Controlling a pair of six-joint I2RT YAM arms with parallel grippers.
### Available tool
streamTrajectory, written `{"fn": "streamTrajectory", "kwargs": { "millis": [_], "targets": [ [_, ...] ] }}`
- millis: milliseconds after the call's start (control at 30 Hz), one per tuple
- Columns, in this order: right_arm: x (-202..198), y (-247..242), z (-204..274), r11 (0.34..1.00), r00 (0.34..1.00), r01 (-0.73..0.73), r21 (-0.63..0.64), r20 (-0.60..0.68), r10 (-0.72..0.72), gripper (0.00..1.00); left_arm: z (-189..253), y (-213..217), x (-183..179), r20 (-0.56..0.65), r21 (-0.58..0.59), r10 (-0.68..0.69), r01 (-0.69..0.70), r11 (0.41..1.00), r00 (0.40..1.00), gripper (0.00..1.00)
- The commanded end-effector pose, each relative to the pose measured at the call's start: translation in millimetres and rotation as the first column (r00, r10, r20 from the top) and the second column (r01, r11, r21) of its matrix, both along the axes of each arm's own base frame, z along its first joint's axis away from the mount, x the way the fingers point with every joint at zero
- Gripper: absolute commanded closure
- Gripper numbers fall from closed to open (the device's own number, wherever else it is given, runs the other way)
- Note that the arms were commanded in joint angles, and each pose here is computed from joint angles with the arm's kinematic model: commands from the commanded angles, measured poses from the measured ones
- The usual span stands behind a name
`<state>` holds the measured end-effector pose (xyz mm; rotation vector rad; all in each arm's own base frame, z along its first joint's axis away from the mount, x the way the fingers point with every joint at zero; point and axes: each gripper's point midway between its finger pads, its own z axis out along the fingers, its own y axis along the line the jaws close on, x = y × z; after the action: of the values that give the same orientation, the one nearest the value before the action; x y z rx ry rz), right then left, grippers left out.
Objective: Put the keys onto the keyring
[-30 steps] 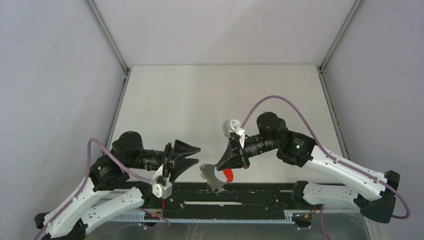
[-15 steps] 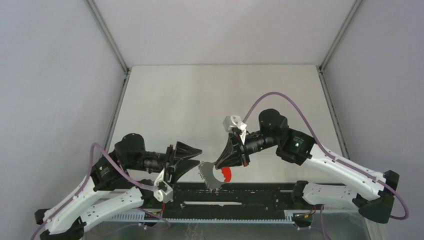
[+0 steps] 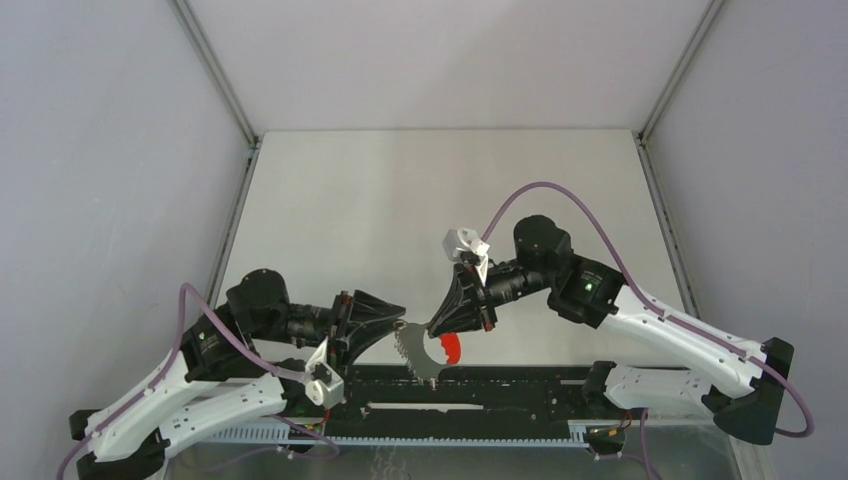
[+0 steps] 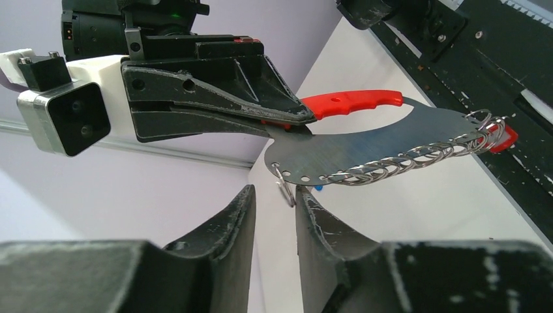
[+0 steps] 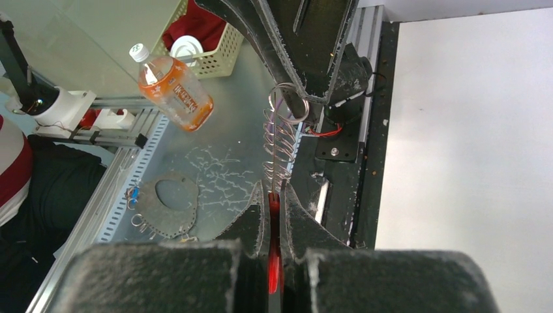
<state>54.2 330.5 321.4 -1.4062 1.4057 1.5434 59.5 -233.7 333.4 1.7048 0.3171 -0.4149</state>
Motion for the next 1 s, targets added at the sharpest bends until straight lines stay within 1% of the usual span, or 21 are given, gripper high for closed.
{"fn": "streamTrajectory", "kwargs": {
  "millis": [0, 167, 367, 600, 767, 967],
  "targets": [
    [0.1, 0.9, 26.9, 0.997, 1.000, -0.016, 0.073, 0.024, 0.014, 1.00, 18.3, 2.4, -3.7, -0.013, -0.049, 0.002, -0.003, 0.999, 1.000, 0.68],
    [2.0, -0.8, 29.8, 0.996, 1.000, -0.010, 0.085, 0.021, 0.008, 1.00, 22.0, 4.2, -8.9, -0.040, -0.059, -0.012, 0.010, 0.998, 0.999, 0.74],
    [3.0, -1.6, 32.1, 0.996, 1.000, -0.012, 0.093, 0.018, 0.010, 1.00, 21.6, 4.6, -12.6, -0.041, -0.058, -0.027, 0.025, 0.998, 0.999, 0.81],
    [0.8, -1.2, 28.3, 0.996, 0.999, -0.034, 0.083, 0.012, 0.033, 1.00, 25.6, 4.4, -8.8, -0.044, -0.069, -0.006, 0.003, 0.998, 0.999, 0.91],
    [-1.5, -2.0, 23.2, 0.996, 0.999, -0.054, 0.067, 0.010, 0.053, 1.00, 33.2, 4.8, -9.5, -0.093, -0.089, 0.001, -0.009, 0.996, 0.996, 0.99],
    [1.2, -0.8, 24.5, 0.997, 0.999, -0.042, 0.065, 0.023, 0.040, 1.00, 30.5, 5.4, -21.2, -0.149, -0.062, -0.050, 0.041, 0.997, 0.988, 1.00]
  ]
}}
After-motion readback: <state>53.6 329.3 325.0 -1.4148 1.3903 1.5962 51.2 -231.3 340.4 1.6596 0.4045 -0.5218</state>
